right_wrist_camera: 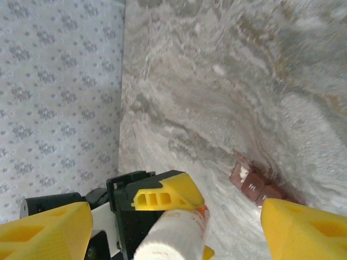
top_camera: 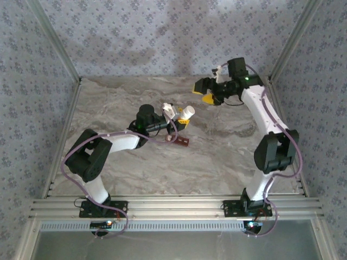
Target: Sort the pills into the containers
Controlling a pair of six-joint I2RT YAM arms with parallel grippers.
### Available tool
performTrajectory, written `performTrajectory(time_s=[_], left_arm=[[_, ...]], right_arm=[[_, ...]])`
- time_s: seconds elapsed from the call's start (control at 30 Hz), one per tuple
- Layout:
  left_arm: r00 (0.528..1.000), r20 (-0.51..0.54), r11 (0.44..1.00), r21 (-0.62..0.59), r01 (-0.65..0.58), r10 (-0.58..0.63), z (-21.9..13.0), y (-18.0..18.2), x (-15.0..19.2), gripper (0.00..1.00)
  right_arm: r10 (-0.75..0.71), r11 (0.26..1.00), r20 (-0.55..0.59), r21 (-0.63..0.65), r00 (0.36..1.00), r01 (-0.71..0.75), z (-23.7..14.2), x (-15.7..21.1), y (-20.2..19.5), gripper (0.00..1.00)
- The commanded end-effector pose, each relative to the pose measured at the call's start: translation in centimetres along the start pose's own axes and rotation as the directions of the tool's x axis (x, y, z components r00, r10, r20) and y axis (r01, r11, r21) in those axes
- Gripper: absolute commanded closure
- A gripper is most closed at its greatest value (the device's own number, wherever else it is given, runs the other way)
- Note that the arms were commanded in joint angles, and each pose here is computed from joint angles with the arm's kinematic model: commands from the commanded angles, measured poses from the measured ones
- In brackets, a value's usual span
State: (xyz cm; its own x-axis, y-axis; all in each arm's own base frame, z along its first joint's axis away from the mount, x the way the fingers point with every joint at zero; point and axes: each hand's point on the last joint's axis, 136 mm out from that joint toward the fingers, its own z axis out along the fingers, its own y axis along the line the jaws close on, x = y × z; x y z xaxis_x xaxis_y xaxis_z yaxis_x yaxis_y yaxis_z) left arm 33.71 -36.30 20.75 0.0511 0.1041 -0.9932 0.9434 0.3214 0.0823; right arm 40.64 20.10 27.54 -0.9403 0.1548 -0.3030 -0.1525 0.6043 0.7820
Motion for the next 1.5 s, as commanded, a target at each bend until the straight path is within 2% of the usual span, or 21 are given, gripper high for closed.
performTrajectory(time_s=[0.0, 0.17, 0.3, 0.5, 0.93, 1.47], left_arm=[[0.998, 0.056, 0.999, 0.029, 0.014, -0.016, 0.0, -0.1, -1.2, 1.0], [0.997, 0.064, 0.998, 0.04, 0.04, -0.043, -0.2, 0.2, -1.3, 1.0], [0.996, 0.061, 0.997, 0.059, 0.056, -0.059, -0.3, 0.3, -1.4, 1.0], [0.996, 0.049, 0.994, 0.087, 0.069, -0.073, -0.1, 0.1, -1.5, 1.0], [0.996, 0.044, 0.992, 0.098, 0.074, -0.079, 0.0, 0.2, -1.9, 1.0], [0.996, 0.043, 0.993, 0.091, 0.078, -0.082, -0.2, 0.4, -1.9, 1.0]], right_arm=[[-0.108, 0.994, 0.119, 0.028, 0.987, 0.105, -2.1, -0.7, 0.9, 0.18], [-0.243, 0.968, 0.159, 0.097, 0.957, 0.23, -3.5, 0.4, 0.7, 0.21], [-0.315, 0.948, 0.158, 0.087, 0.936, 0.305, -3.7, 1.5, 1.4, 0.22], [-0.335, 0.941, 0.1, 0.079, 0.937, 0.328, -2.6, 2.5, 1.7, 0.17], [-0.368, 0.925, -0.031, 0.087, 0.929, 0.369, 1.2, 4.1, 2.3, 0.17], [-0.355, 0.929, -0.098, 0.075, 0.93, 0.363, 2.9, 5.3, 1.7, 0.3]])
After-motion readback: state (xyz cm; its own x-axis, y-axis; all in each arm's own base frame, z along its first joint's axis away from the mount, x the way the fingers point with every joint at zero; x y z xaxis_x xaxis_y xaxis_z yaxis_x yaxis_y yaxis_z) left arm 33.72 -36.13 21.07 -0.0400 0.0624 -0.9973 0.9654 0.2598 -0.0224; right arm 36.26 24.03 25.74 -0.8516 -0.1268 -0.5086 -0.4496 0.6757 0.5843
